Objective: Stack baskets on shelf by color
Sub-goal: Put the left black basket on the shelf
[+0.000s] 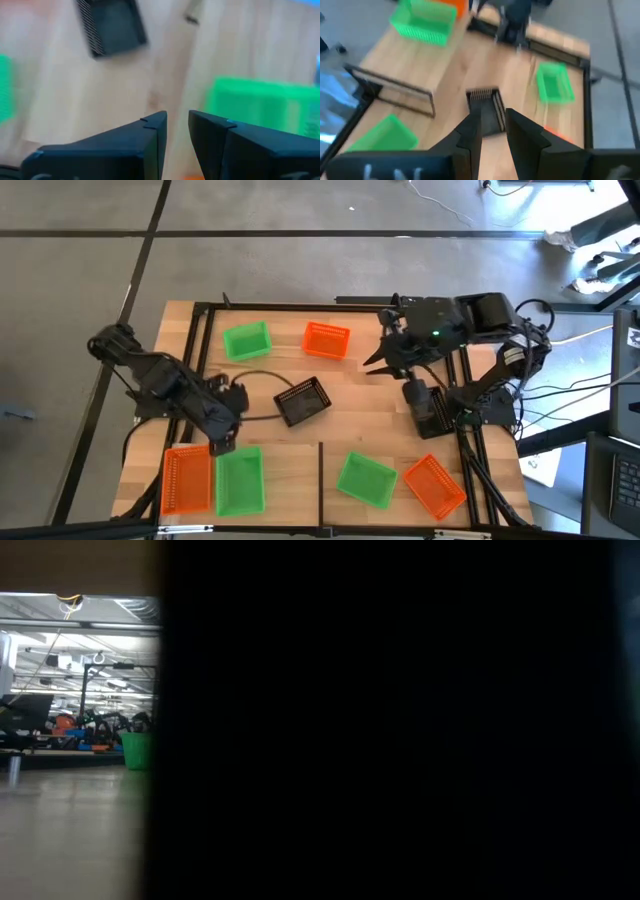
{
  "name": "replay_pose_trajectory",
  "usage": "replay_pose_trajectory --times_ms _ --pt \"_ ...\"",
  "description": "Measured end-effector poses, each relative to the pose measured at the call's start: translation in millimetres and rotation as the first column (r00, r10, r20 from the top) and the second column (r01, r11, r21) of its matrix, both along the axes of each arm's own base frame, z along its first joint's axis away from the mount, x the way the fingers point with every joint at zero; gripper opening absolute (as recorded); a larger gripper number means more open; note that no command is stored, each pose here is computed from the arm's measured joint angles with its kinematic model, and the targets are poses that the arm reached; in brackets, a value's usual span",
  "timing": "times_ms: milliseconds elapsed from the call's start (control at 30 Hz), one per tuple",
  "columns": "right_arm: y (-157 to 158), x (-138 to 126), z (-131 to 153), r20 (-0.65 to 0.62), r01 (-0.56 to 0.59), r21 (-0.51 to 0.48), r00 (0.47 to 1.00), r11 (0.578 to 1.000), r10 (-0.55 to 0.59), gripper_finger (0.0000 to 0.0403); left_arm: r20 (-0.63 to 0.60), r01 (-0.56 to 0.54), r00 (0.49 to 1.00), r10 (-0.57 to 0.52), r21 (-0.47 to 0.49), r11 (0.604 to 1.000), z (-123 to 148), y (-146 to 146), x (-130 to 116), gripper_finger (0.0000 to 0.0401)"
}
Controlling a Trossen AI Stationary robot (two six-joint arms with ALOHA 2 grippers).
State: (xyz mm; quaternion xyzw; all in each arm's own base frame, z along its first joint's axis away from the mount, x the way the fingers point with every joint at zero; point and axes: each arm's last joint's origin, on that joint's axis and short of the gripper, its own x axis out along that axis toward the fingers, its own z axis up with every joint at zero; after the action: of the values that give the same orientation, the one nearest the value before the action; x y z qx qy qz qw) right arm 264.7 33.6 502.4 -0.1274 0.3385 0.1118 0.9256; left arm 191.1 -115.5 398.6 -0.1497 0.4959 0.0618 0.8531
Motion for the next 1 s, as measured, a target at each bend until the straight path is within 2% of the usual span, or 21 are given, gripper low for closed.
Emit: replay_pose_trajectory --times_ms 100,200,300,367,500,667,800,1000 --pt "-8 9 -16 -0.074 0.064 0.024 0.995 0.998 -0.062 0.0087 0.073 -0.049 0.996 0.045 0.058 0.997 11 5 -2 0.0072" --pt "-16 22 -33 -0.134 0.158 0.07 0.98 0.985 -0.148 0.0087 0.135 -0.082 0.988 0.072 0.075 0.994 22 9 -6 0.0069" --pt "-23 36 -58 -0.215 0.254 0.105 0.95 0.961 -0.228 0.0087 0.166 -0.108 0.982 0.092 0.086 0.99 28 13 -9 0.0069" --pt "-28 46 -74 -0.246 0.335 0.147 0.924 0.931 -0.293 0.0087 0.189 -0.123 0.976 0.104 0.089 0.988 32 16 -12 0.0072" --pt "-40 62 -104 -0.296 0.5 0.241 0.854 0.832 -0.427 0.0087 0.232 -0.157 0.964 0.131 0.096 0.983 37 22 -18 0.0071" --pt "-55 75 -141 -0.347 0.635 0.318 0.769 0.704 -0.537 0.0087 0.261 -0.172 0.955 0.143 0.095 0.98 41 27 -25 0.007" --pt "-67 81 -173 -0.394 0.728 0.372 0.686 0.576 -0.611 0.0087 0.268 -0.181 0.952 0.147 0.105 0.978 41 27 -25 0.0072" --pt "-82 82 -215 -0.449 0.805 0.419 0.585 0.419 -0.675 0.0087 0.267 -0.178 0.953 0.142 0.114 0.977 41 27 -25 0.0069"
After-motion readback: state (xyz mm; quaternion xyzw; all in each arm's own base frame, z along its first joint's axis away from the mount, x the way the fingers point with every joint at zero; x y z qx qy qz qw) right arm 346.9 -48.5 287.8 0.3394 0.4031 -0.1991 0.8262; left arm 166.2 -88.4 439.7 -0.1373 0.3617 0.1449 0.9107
